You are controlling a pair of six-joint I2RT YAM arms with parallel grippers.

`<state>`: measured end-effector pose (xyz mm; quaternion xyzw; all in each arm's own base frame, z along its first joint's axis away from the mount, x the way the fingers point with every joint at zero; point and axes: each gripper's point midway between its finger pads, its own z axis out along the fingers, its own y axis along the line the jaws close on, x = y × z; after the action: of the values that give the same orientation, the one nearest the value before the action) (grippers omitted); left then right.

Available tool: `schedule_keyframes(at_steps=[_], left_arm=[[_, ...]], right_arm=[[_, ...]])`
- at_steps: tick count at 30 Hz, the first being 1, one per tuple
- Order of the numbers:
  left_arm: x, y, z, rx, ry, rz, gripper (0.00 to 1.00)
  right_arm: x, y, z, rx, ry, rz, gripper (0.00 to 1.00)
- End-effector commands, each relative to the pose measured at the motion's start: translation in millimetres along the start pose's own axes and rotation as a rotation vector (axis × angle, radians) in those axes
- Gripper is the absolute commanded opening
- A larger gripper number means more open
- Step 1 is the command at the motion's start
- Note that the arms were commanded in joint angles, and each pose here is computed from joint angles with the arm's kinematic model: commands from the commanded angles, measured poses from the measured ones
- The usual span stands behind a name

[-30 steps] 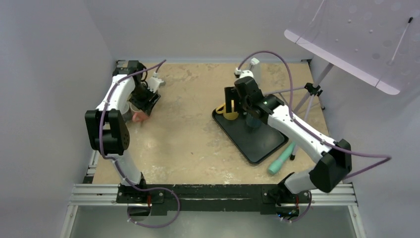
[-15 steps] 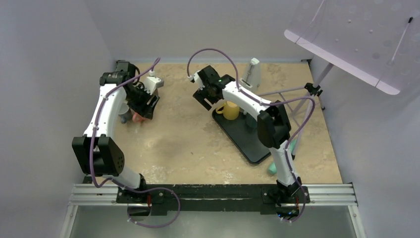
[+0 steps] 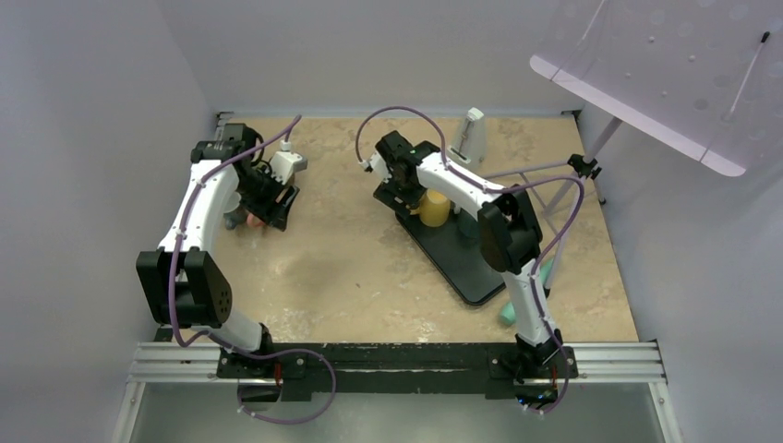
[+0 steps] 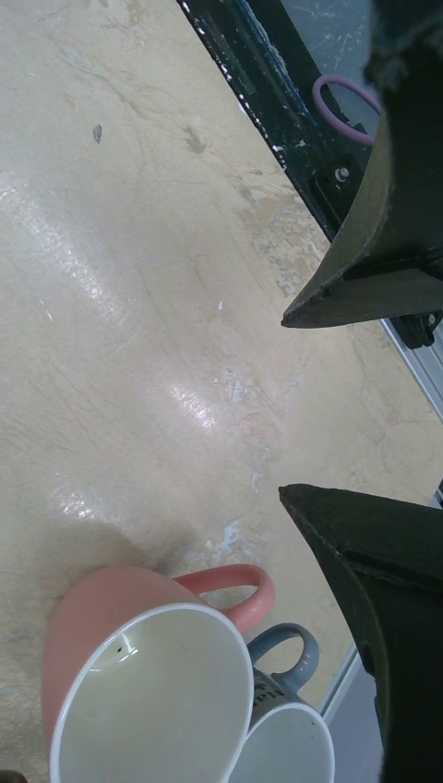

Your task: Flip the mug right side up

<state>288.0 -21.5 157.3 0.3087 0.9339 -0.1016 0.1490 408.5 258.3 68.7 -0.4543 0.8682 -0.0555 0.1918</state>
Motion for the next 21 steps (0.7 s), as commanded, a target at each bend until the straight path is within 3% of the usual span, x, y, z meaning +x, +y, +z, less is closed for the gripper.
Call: schedule_keyframes(at_steps=[1, 11, 16, 19, 21], left_arm=[[-20, -1, -11, 0.007, -0.083, 0.008, 0.67], [-26, -3, -12, 0.024, -0.099, 0.002, 0.67], [-27, -4, -15, 0.023, -0.107, 0.01, 0.67], [-27, -3, -15, 0.021, -0.105, 0.012, 0.67], [-28, -3, -15, 0.023, -0.107, 0.013, 0.67]], right_arm=[[23, 5, -8, -0.012, 0.062, -0.001, 0.8], [55, -4, -16, 0.096, 0.139, 0.031, 0.58], [64, -4, -25, 0.136, 0.157, -0.004, 0.56], [68, -3, -29, 0.145, 0.15, -0.018, 0.44], [70, -3, -29, 0.146, 0.149, -0.027, 0.29]])
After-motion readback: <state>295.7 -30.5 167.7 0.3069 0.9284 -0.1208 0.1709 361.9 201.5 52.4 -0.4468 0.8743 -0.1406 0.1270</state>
